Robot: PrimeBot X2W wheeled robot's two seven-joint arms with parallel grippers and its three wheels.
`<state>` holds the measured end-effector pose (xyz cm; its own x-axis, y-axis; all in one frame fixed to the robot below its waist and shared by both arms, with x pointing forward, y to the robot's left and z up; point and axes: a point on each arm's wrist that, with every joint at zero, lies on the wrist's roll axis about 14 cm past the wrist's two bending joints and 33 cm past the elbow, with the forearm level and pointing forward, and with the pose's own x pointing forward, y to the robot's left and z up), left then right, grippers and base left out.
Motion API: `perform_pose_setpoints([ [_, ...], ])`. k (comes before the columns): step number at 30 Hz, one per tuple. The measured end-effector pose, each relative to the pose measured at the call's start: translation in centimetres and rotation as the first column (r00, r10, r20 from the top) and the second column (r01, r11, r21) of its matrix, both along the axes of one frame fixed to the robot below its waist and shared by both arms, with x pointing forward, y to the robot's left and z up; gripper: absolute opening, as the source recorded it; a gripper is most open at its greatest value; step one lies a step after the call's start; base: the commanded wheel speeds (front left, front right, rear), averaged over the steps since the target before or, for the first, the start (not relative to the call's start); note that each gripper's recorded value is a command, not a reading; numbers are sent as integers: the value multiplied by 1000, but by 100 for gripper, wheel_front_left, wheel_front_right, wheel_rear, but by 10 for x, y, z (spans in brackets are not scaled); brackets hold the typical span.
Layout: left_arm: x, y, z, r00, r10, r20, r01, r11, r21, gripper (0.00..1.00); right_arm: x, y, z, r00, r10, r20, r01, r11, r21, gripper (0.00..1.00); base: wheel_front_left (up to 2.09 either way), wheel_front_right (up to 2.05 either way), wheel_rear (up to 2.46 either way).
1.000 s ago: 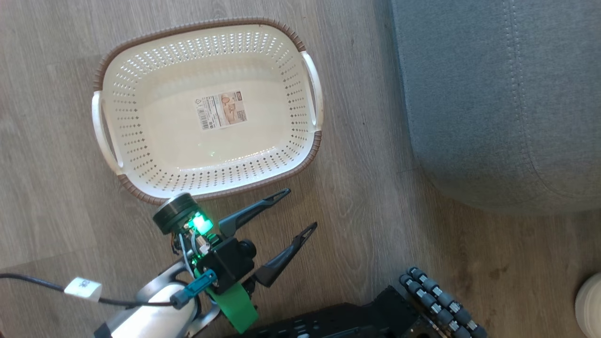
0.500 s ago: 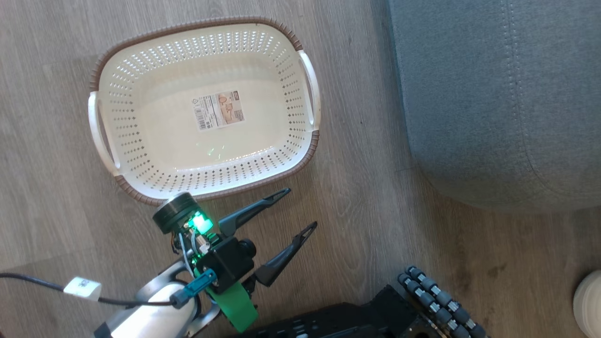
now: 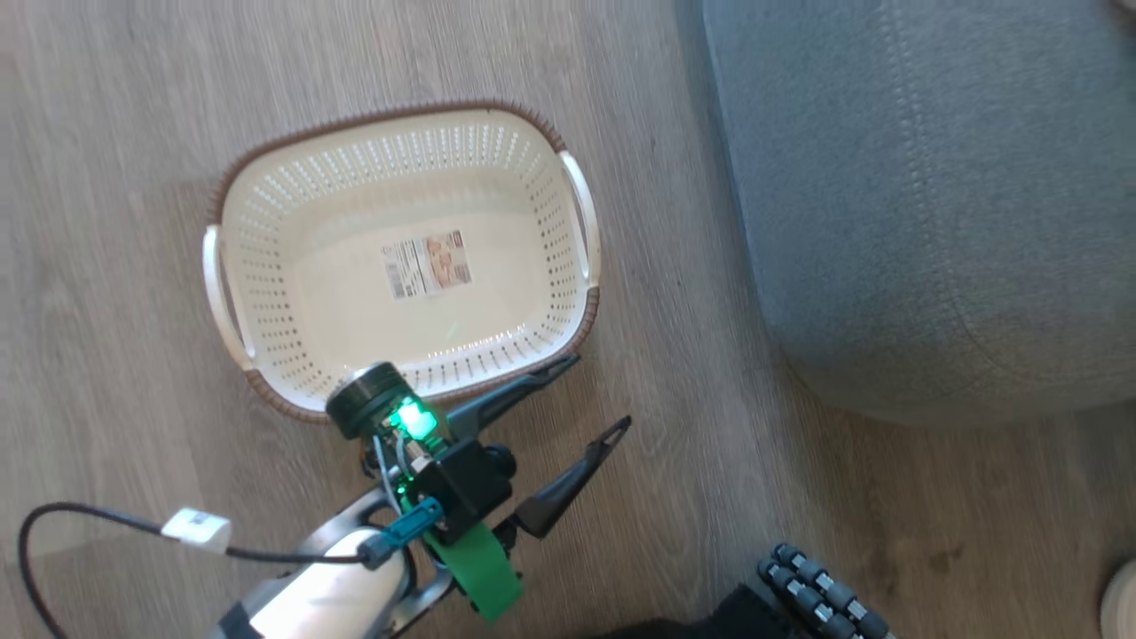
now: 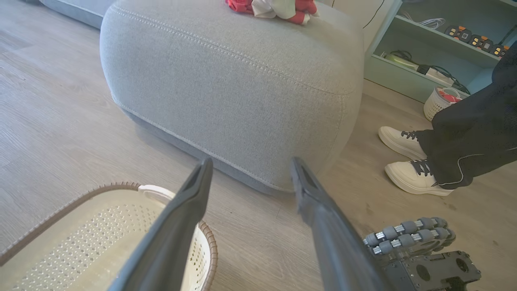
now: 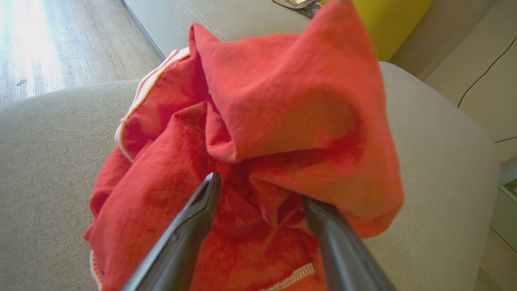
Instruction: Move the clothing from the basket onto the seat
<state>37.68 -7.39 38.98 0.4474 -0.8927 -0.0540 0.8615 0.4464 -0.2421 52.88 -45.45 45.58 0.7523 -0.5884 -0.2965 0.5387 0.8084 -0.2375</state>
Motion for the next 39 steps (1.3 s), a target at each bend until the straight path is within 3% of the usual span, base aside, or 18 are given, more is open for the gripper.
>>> perform_pose_setpoints([
  [10,-8,-14,49,997,38,73,-35,998,-43,100,-8,25,51,991,122,62,-119,992,-52,100,0,0,0],
  [21,-21,-10,90,983,131,130,-123,990,-65,100,-22,54,116,948,276,159,-251,954,-164,100,0,0,0],
  [23,-20,-2,95,976,167,140,-160,985,-61,100,-18,69,148,919,339,201,-285,924,-254,100,0,0,0],
  [27,-7,20,111,947,263,186,-255,965,-67,100,-20,111,196,817,454,357,-345,879,-328,100,0,0,0],
  [34,5,65,134,873,434,220,-422,901,-101,100,-64,165,177,682,587,436,-500,809,-307,100,0,0,0],
  [39,8,103,141,804,552,222,-540,833,-120,100,-79,209,197,547,656,520,-583,745,-326,100,0,0,0],
])
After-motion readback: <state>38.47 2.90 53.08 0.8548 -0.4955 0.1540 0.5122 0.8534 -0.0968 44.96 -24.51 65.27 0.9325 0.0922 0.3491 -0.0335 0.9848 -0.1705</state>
